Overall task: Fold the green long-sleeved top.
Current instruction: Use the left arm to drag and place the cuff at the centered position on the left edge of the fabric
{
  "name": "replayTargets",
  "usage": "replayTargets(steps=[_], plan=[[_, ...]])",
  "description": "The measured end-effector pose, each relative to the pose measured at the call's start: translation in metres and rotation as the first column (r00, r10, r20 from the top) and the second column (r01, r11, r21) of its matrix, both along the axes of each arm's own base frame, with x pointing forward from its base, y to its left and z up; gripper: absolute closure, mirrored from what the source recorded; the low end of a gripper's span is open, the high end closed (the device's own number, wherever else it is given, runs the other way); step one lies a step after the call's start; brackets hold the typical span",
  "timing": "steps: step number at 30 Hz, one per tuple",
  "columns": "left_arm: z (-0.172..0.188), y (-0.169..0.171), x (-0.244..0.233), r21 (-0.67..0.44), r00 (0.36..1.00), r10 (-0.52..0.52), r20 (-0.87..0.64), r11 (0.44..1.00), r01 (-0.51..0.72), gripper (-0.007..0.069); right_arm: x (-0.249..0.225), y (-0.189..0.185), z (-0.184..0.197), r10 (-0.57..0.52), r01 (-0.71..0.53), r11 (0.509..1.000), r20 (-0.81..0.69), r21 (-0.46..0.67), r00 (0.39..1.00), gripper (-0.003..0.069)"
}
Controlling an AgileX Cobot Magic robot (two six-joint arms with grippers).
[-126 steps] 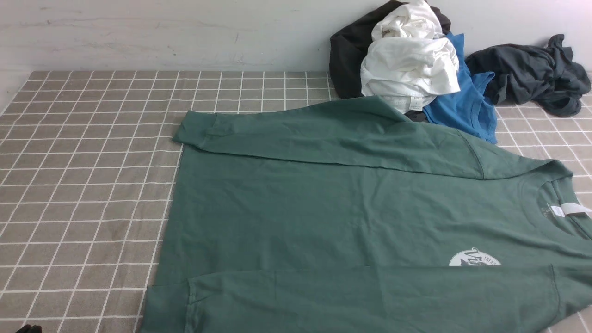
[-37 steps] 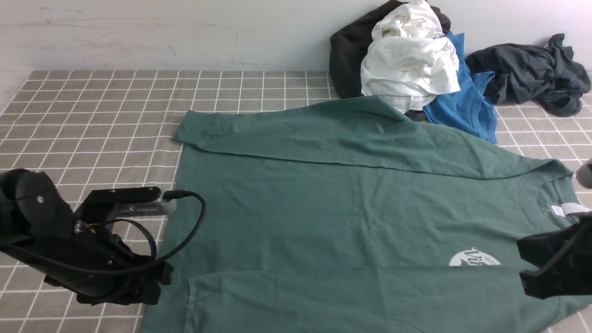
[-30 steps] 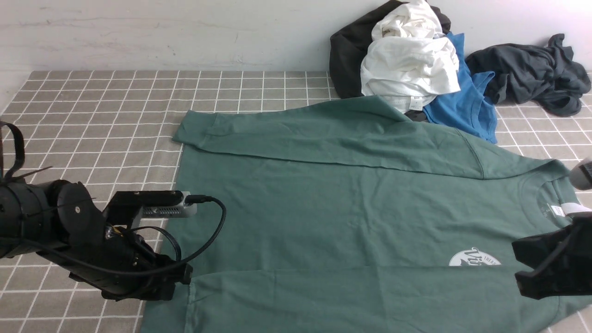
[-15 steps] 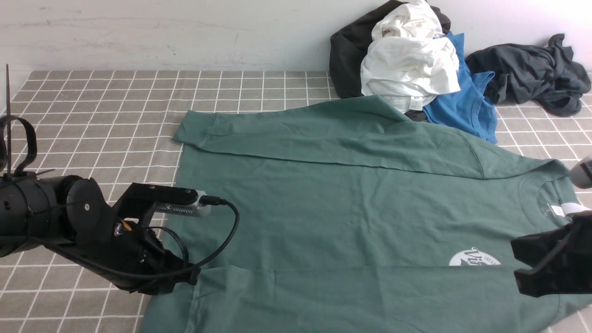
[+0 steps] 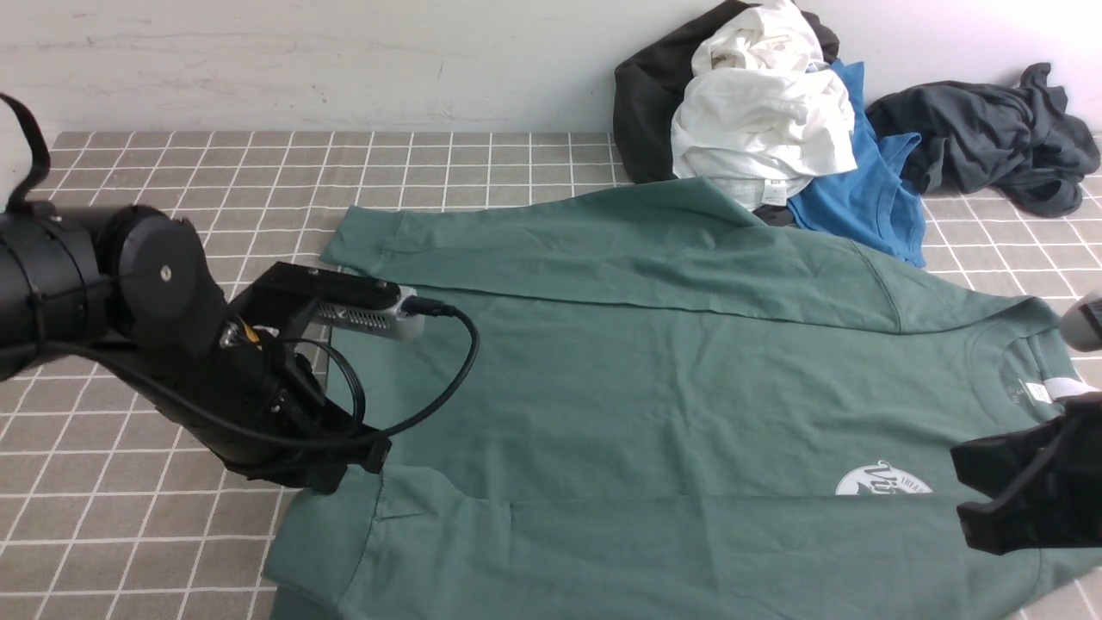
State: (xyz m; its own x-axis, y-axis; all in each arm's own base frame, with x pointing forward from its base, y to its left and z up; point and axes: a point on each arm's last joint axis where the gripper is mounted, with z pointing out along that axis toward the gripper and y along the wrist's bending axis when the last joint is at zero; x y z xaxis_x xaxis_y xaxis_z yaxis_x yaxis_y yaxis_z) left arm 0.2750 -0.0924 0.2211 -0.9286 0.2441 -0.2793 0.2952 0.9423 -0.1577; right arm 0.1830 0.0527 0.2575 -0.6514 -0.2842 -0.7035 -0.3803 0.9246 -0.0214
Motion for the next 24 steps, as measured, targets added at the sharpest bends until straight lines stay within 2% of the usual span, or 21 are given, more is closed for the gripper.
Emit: replayTargets(steps=[8, 14, 24], plan=[[-0.005, 0.015, 0.002, 0.185, 0.997, 0.051, -0.055, 0.982, -0.040, 0.0589, 0.000, 0.000, 0.000, -0.003, 0.003, 1.000, -0.002, 0.010, 1.000, 0.0673], [-0.020, 0.015, 0.009, 0.216, 0.995, 0.059, -0.082, 0.975, -0.040, 0.0508, 0.000, 0.001, 0.000, -0.007, 0.007, 1.000, -0.005, 0.021, 1.000, 0.0673], [-0.021, 0.015, 0.011, 0.217, 0.996, 0.057, -0.062, 0.975, -0.042, 0.0450, -0.001, 0.002, 0.000, -0.011, 0.011, 0.999, -0.017, 0.036, 1.000, 0.0673]])
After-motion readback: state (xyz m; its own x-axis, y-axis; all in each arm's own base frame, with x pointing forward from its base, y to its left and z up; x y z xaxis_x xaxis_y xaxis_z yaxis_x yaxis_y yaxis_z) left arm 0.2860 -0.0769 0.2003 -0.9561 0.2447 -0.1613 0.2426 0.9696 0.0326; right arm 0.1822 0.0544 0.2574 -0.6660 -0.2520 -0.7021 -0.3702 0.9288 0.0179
